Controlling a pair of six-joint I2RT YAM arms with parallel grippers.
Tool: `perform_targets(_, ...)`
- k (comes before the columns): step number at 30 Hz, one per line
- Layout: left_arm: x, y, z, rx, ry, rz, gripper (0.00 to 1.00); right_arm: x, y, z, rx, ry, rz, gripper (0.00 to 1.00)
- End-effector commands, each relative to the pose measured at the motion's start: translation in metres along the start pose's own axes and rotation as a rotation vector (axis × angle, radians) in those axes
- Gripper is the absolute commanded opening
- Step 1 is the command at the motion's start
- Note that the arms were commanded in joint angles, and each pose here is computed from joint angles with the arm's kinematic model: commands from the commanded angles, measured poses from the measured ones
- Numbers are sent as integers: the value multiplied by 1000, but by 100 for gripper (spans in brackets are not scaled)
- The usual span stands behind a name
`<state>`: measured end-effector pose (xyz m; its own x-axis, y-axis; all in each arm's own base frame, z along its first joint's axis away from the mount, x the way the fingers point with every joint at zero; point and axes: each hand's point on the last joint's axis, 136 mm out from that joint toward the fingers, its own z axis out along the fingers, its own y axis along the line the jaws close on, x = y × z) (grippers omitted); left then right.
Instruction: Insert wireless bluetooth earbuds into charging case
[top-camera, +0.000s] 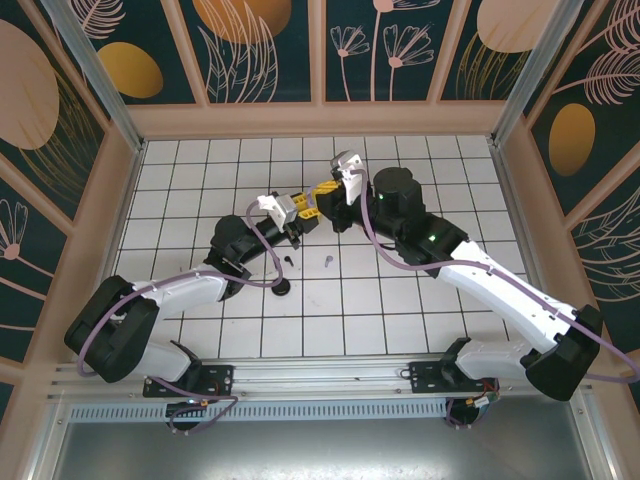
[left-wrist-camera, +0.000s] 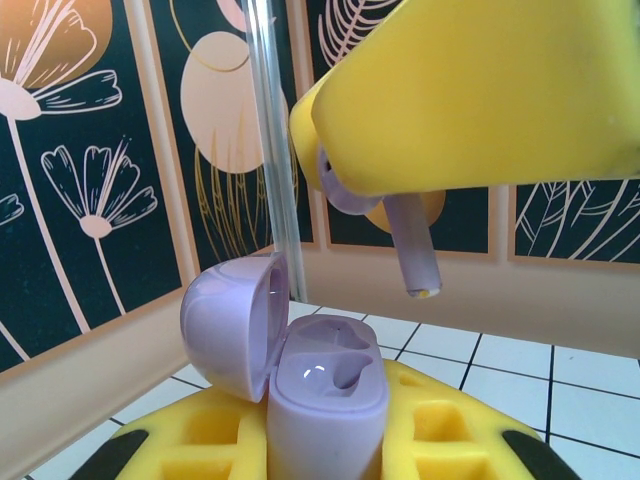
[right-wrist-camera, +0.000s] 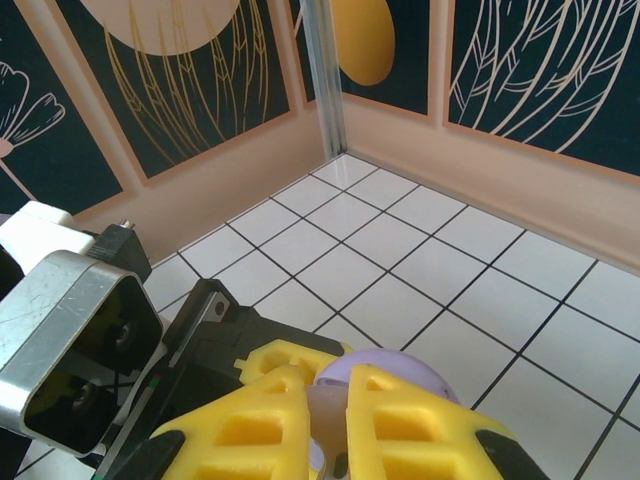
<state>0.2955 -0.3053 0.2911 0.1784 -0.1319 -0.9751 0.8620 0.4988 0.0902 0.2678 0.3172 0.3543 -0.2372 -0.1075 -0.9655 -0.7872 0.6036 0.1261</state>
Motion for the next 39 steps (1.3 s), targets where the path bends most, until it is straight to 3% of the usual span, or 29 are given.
perform_targets(1,-24,-6,3,25,-55,35,0,-8,2,-2,-1,-42,-13,13)
perform_targets(39,-49,-12,1,40,-111,64,0,24,-17,10,60,47,-45,9)
